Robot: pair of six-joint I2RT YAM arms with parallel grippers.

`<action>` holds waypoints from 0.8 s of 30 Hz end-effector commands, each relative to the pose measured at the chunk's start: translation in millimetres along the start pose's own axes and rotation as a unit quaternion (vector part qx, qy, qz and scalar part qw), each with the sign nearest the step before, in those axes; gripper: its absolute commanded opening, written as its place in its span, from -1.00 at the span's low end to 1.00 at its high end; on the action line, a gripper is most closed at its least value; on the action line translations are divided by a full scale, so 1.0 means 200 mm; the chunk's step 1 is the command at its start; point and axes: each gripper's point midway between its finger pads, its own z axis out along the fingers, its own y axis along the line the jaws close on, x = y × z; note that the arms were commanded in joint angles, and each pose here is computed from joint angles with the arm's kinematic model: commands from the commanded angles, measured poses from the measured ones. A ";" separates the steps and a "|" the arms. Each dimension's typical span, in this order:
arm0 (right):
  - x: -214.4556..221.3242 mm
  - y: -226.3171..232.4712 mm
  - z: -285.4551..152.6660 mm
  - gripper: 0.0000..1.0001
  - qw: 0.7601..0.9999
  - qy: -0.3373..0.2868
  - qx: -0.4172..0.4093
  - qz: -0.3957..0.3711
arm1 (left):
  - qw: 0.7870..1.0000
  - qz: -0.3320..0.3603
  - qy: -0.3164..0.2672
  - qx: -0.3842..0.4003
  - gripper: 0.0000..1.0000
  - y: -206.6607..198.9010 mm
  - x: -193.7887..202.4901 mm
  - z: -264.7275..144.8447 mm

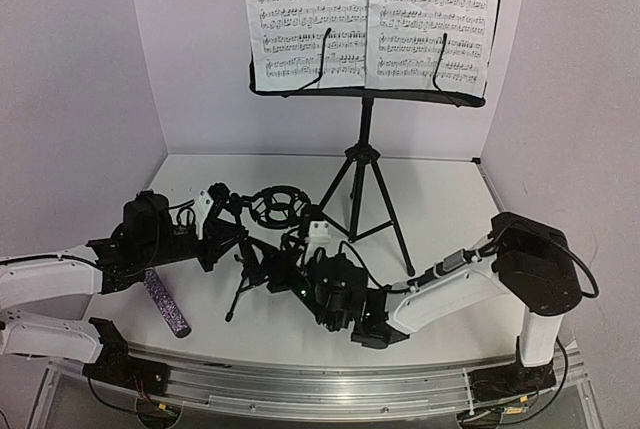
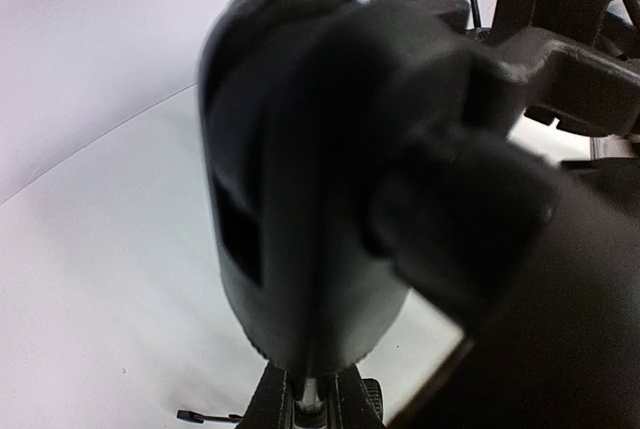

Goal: Set up the instrument practice props

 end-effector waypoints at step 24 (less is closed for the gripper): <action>0.22 0.06 0.18 -0.17 0.858 -0.022 -0.011 -0.513 | 0.999 -0.010 -0.032 0.023 -1.00 -0.04 -0.15 -0.01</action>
